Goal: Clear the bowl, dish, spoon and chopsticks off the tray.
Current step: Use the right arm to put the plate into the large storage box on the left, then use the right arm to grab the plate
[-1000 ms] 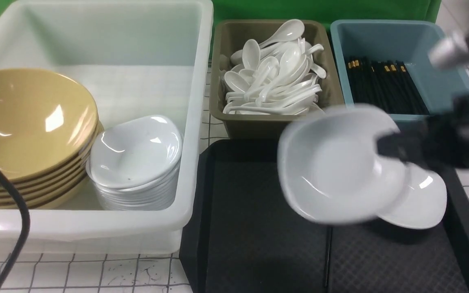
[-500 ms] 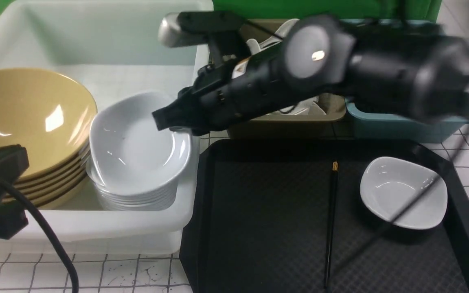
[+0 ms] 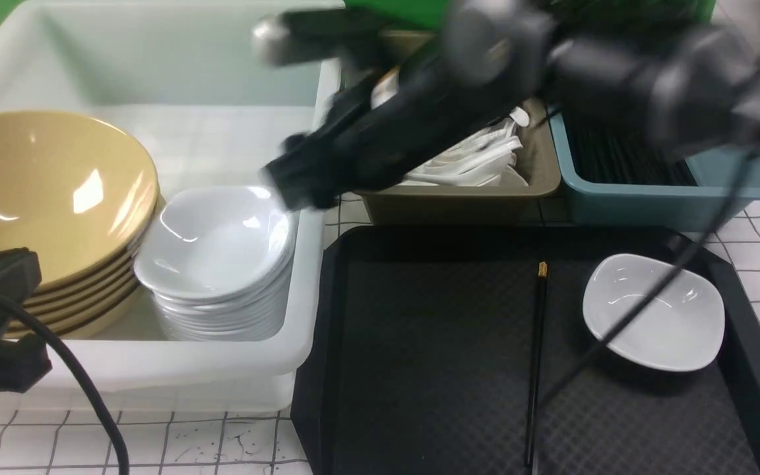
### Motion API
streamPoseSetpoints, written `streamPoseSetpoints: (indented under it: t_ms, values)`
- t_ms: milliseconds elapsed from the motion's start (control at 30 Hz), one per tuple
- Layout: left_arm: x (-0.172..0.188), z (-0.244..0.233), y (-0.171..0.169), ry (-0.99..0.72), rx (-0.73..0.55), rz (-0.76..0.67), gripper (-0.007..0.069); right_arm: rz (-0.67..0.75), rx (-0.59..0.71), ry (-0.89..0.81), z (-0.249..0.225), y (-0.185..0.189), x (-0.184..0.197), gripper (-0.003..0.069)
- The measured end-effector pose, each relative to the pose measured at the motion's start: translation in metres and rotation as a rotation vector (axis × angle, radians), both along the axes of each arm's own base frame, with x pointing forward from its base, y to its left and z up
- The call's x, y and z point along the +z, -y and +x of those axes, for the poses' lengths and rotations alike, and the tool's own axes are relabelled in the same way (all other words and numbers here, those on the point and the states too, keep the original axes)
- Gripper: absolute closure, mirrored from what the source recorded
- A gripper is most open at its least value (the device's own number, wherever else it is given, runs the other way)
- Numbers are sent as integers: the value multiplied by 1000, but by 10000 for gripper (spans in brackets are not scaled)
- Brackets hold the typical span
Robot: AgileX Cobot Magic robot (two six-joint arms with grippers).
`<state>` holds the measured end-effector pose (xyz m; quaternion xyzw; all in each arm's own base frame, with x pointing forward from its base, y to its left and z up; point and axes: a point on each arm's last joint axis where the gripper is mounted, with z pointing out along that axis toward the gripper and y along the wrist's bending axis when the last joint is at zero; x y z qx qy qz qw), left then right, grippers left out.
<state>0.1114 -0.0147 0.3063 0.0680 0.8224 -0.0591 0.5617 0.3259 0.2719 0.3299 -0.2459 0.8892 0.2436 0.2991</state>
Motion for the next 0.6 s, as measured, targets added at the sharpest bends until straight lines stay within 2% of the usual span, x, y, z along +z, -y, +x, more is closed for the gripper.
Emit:
streamPoseSetpoints:
  t_ms: [67, 100, 133, 167, 200, 300, 433, 467, 533, 600]
  values:
    - [-1, 0, 0, -1, 1, -1, 633, 3, -75, 6, -3, 40, 12, 151]
    - [-1, 0, 0, -1, 1, -1, 633, -3, -76, -3, -4, 40, 8, 151]
    - [-1, 0, 0, 0, 1, -1, 633, 5, -170, 2, -10, 81, 11, 147]
    - [0, 0, 0, 0, 1, -2, 633, 2, -180, -3, -12, 86, 10, 147]
    - [0, 0, 0, 5, 5, -3, 633, -6, -274, -25, -24, 123, -4, 145]
    - [1, 1, 0, 13, 10, -12, 633, -19, -475, -151, -61, 189, -53, 143]
    - [2, 1, -1, 30, 19, -33, 633, 11, -706, -297, -98, 241, -102, 143]
    - [2, 1, -1, 31, 20, -33, 633, 12, -706, -290, -98, 241, -101, 143]
    - [0, 2, -1, 36, 28, -39, 633, 30, -809, -327, -106, 262, -120, 143]
    - [-1, 2, -1, 34, 30, -41, 633, 31, -832, -332, -104, 267, -123, 143]
